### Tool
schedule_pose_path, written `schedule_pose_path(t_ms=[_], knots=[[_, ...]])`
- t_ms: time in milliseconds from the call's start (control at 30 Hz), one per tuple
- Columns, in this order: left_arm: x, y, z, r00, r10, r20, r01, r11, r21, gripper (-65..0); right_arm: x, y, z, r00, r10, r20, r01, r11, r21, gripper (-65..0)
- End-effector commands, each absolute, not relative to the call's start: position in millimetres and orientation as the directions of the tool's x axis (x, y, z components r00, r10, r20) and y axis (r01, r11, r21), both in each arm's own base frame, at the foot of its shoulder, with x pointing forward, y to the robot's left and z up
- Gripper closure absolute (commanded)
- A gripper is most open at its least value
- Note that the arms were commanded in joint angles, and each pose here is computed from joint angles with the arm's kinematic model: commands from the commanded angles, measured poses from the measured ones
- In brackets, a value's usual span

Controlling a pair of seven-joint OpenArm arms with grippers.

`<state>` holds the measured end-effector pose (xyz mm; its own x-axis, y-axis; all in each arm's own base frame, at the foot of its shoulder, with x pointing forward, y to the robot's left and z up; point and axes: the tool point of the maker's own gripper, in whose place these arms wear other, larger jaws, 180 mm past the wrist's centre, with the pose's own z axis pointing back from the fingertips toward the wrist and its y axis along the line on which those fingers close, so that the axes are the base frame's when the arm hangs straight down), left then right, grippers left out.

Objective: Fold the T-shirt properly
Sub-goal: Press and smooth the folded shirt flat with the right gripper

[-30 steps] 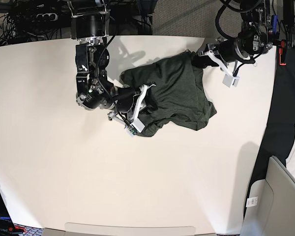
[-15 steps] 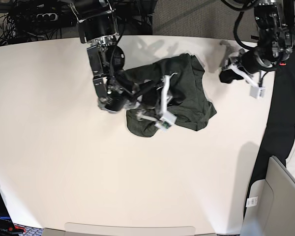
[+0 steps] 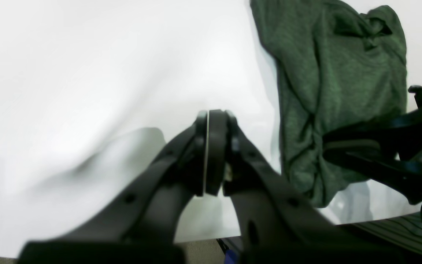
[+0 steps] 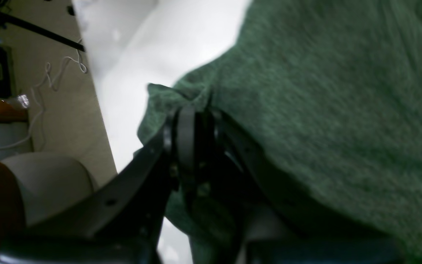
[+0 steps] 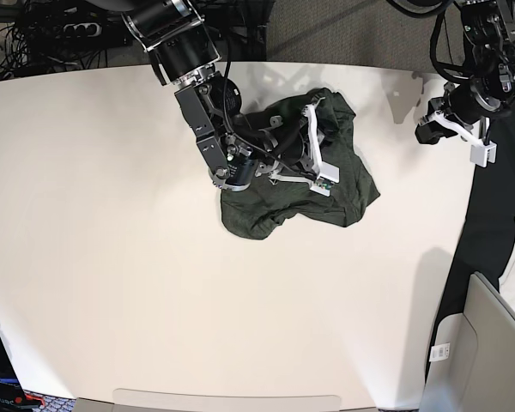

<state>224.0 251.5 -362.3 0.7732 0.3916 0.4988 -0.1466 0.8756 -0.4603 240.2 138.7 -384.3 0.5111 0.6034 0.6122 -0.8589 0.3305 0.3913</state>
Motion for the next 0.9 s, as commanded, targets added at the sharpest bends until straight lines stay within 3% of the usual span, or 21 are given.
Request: schedule_pose_path(t_ms=[0, 367, 667, 867], knots=[[230.3, 253.1, -352.3, 0.758, 0.383, 0.528, -0.124, 0.880, -0.459, -0.7, 248.5, 143.6, -374.5, 0.495, 0.590, 0.638, -0.869, 0.321, 0.377, -4.1], [229.9, 253.8, -351.9, 0.756, 0.387, 0.528, -0.126, 0.878, -0.462, -0.6, 259.0, 122.2, -425.1, 0.503, 0.664, 0.553, -0.863, 0.413, 0.290, -3.9], [229.9, 254.3, -351.7, 0.755, 0.388, 0.528, -0.127, 0.878, -0.462, -0.6, 299.7, 66.3, -434.9, 0.666, 0.544, 0.510, -0.724, 0.637, 0.266, -3.8], [229.9, 254.3, -351.7, 0.755, 0.388, 0.528, -0.127, 0.878, -0.462, -0.6, 319.7, 24.6, -437.4, 0.730, 0.467, 0.500, -0.639, 0.725, 0.256, -3.8]])
